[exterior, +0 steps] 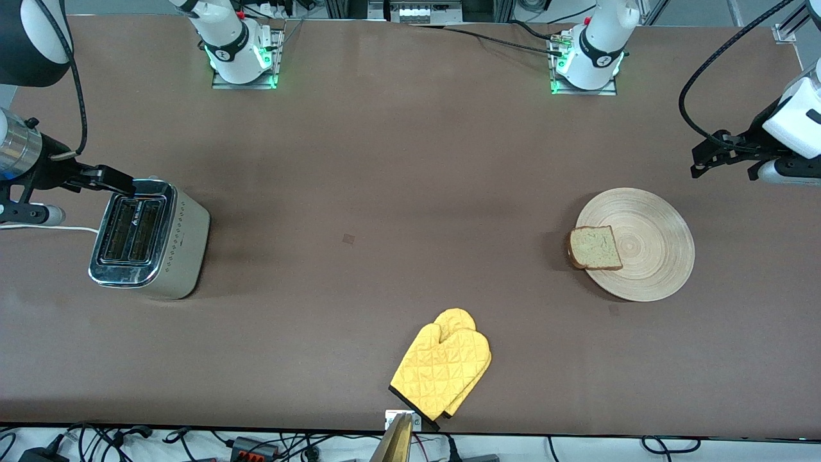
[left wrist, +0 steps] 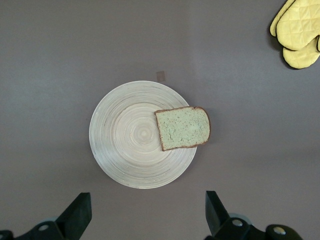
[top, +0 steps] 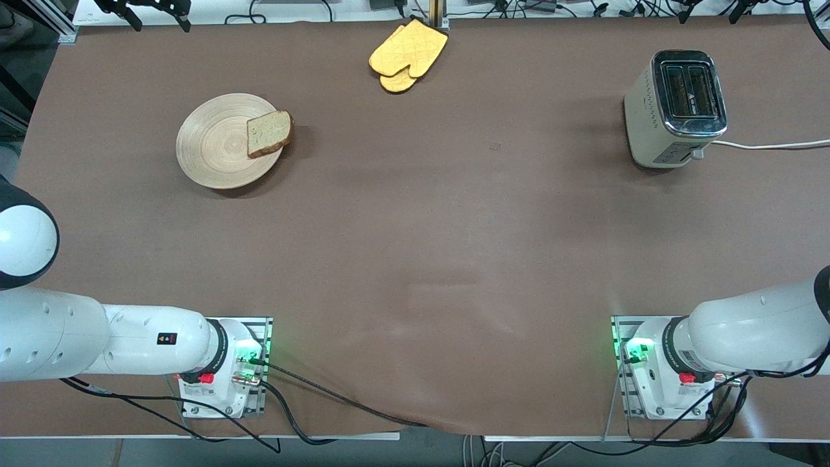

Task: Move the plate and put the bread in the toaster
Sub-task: 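Lower the left gripper toward the wooden plate rim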

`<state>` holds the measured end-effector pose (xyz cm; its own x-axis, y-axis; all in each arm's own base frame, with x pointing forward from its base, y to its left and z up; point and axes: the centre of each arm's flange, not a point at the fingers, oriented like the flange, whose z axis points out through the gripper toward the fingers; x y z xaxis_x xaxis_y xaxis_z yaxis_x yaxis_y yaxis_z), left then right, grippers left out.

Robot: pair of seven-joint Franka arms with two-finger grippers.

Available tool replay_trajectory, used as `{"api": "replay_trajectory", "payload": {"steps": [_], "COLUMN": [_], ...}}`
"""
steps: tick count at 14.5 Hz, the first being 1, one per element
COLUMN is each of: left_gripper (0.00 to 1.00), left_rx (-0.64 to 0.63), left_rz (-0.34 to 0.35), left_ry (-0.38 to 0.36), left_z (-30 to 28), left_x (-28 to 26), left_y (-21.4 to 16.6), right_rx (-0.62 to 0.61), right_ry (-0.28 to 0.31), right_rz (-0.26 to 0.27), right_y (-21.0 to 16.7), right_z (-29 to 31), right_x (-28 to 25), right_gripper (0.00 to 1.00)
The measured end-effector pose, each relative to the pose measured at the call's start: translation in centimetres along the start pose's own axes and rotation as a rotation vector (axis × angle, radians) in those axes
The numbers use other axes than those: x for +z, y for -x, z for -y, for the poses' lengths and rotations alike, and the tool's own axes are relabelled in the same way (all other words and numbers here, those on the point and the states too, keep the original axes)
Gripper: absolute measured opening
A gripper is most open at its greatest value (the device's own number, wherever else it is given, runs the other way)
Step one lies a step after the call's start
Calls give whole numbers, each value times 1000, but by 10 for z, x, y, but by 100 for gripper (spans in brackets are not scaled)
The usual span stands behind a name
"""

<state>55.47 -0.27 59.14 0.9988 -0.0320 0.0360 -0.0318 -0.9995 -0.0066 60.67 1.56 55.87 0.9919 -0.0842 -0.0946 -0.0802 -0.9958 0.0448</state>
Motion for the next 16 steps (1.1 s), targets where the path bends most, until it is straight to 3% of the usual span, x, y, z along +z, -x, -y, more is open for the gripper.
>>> {"api": "replay_trajectory", "payload": {"steps": [16], "left_gripper": [100], "left_rx": [-1], "left_rz": [22], "left_ry": [1], "left_z": [0], "left_x": [-3], "left_y": [3], "right_rx": [-8], "right_ry": [0], "right_rz": [-7], "right_y": [0], "right_z": [5], "right_x": [-1], "right_gripper": [100]}}
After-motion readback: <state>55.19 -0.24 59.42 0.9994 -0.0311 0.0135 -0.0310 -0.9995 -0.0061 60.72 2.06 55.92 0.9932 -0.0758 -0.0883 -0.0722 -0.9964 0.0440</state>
